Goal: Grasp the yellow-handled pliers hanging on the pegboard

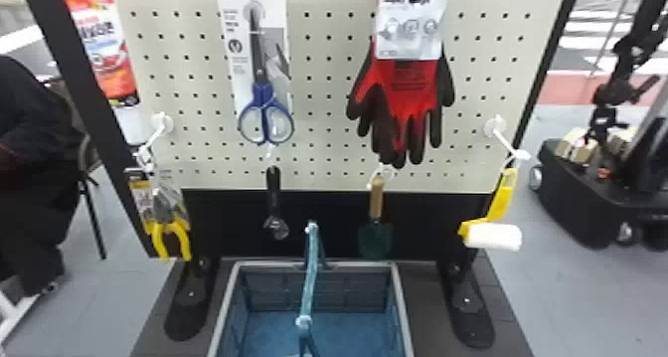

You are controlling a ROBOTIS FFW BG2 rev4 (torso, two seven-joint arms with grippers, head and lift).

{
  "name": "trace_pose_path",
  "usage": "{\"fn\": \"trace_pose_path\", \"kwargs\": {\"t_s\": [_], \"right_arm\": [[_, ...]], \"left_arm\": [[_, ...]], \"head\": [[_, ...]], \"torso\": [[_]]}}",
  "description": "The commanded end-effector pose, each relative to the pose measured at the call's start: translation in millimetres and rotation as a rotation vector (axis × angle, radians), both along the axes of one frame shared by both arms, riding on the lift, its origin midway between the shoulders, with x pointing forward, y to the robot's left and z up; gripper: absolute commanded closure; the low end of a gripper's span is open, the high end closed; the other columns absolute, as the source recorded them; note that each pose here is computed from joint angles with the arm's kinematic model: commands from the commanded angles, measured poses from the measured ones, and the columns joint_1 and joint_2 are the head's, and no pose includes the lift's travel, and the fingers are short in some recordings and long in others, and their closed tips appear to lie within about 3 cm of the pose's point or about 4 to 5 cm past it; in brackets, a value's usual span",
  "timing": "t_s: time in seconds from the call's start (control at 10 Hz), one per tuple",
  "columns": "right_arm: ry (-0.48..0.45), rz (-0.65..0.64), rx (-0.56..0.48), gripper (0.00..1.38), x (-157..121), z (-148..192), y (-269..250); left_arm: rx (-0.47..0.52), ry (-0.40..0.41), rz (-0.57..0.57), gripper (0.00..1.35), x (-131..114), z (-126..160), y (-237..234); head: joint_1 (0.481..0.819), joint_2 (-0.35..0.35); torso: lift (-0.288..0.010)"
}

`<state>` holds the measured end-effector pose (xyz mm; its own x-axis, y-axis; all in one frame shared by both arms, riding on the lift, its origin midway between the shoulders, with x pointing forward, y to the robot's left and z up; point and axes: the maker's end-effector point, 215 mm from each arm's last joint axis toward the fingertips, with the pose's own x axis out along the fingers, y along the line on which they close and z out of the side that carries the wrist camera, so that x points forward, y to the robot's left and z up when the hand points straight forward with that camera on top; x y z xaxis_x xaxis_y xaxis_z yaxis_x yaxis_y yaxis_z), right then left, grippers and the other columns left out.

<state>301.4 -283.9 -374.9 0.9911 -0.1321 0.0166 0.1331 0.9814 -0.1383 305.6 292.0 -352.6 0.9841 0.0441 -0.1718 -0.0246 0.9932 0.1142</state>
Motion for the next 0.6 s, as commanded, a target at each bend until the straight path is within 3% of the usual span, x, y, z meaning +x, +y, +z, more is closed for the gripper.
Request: {"fn": "trace_pose_path", "kwargs": {"t_s": [0.0, 0.5], "right_arm": [[0.001, -0.001, 0.001, 0.12, -0.2, -0.6, -0.2], [0.011, -0.002, 0.001, 0.12, -2.2, -4.9, -0.4]], "left_arm": [[0.000, -0.008, 0.001, 0.47, 2.6, 2.4, 0.2], [-0.001, -0.016, 0.014, 0.46, 4.6, 4.3, 1.1]], "head": [[0.549, 0.000], [0.549, 0.000]], "torso": [[-0.100], [-0.100]]}}
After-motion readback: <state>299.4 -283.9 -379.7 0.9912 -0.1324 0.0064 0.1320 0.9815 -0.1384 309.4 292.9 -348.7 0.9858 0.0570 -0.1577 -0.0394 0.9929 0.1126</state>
